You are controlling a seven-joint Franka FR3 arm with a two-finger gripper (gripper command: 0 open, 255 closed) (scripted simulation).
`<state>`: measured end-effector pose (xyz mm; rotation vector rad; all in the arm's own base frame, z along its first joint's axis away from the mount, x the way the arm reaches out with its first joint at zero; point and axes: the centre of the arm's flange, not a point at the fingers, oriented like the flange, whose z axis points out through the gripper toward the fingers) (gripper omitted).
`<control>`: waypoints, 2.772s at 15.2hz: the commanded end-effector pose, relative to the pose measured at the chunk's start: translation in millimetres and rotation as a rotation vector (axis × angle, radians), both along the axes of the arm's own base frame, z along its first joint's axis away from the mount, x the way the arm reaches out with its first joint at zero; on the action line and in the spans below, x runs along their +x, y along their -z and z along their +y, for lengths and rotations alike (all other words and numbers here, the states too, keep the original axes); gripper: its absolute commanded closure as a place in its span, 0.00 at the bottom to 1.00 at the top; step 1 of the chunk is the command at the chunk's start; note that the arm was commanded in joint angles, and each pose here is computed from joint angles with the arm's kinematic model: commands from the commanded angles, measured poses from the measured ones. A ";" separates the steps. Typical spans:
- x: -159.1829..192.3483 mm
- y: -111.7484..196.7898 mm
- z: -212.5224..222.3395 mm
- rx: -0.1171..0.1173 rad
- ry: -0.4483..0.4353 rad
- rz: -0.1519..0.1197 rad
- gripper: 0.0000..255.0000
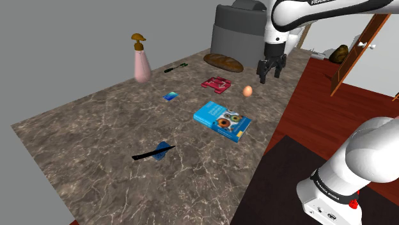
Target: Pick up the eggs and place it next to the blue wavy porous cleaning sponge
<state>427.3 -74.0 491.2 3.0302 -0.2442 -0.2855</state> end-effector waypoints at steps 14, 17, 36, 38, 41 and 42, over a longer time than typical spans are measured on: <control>170.4 121.4 -73.3 -0.040 -0.030 0.183 0.00; 191.9 139.9 -83.2 -0.045 -0.034 0.207 0.00; 176.5 176.4 -88.3 -0.045 -0.034 0.207 1.00; 176.5 176.4 -88.3 -0.045 -0.034 0.207 1.00; 176.5 176.4 -88.3 -0.045 -0.034 0.207 1.00; 176.5 176.4 -88.3 -0.045 -0.034 0.207 1.00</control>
